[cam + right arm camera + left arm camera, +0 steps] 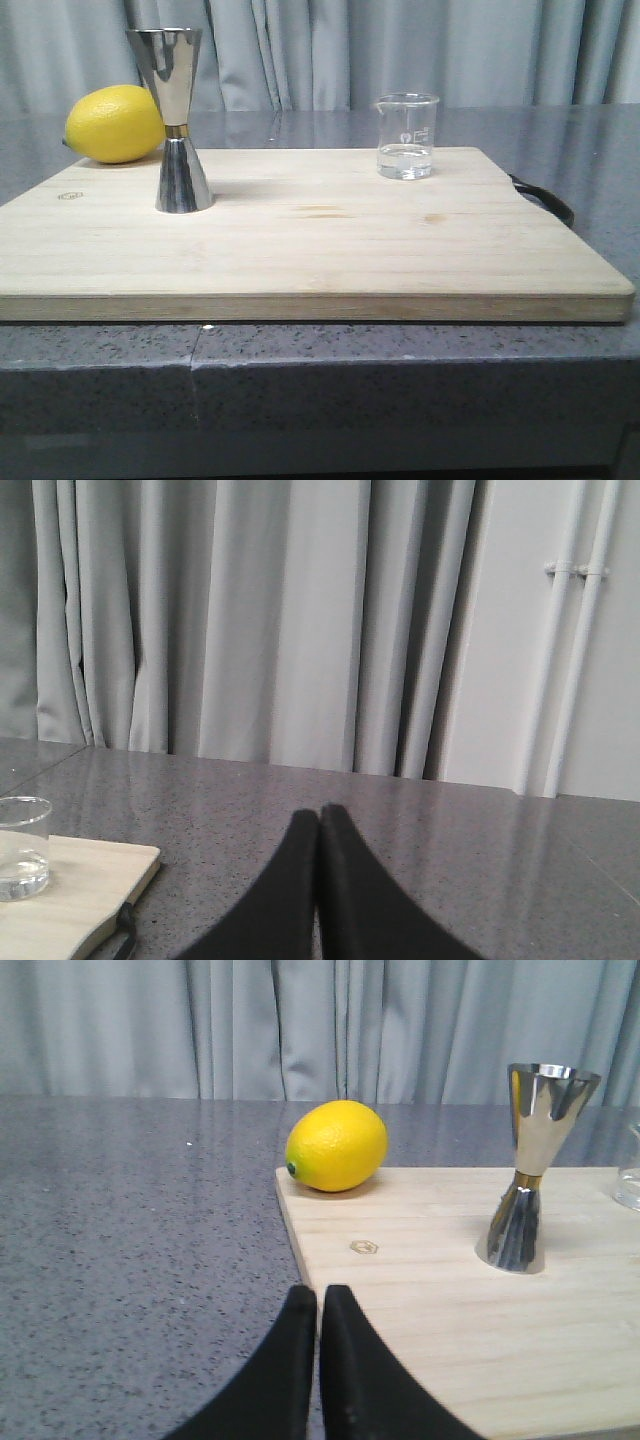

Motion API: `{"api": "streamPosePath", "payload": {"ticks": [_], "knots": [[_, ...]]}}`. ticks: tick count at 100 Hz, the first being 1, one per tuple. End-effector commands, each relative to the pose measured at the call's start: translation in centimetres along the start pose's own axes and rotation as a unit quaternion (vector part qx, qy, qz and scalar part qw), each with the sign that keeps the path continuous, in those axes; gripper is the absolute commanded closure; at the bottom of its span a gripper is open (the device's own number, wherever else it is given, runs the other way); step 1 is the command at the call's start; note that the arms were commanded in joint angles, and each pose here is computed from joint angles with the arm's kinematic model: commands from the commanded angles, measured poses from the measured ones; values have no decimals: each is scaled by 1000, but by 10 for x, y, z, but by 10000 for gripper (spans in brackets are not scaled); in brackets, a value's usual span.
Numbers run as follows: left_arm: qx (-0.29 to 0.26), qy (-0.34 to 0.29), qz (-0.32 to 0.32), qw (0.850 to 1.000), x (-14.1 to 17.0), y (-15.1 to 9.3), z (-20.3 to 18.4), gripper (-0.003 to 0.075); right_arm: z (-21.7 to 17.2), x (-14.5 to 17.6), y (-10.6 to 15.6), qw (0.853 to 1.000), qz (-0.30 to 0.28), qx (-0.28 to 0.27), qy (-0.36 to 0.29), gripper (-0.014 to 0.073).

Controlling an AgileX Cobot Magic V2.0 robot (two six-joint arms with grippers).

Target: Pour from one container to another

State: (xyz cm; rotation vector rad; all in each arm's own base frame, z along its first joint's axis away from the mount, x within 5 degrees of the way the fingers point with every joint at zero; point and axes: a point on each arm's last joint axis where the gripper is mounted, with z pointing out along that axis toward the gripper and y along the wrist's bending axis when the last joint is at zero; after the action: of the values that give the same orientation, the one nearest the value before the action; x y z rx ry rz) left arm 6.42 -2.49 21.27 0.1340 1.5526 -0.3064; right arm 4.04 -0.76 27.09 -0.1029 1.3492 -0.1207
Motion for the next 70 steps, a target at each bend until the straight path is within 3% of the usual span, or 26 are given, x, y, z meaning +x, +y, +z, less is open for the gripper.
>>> {"api": "streamPosePath", "payload": {"ticks": [1, 17, 42, 70], "knots": [[-30, -21, -18, 999, -14, 5, -2, 740, -2, -11, 0, 1000, -10, -9, -28, 652], [-65, -23, 27, 997, -23, 9, -7, 740, -2, -11, 0, 1000, -10, -9, -28, 652], [-121, 64, -45, 990, -1, 19, -10, 740, -2, -11, 0, 1000, -10, -9, -28, 652], [-113, 1, -28, 993, 16, 21, -13, 740, -2, -11, 0, 1000, -10, -9, -28, 652]]}}
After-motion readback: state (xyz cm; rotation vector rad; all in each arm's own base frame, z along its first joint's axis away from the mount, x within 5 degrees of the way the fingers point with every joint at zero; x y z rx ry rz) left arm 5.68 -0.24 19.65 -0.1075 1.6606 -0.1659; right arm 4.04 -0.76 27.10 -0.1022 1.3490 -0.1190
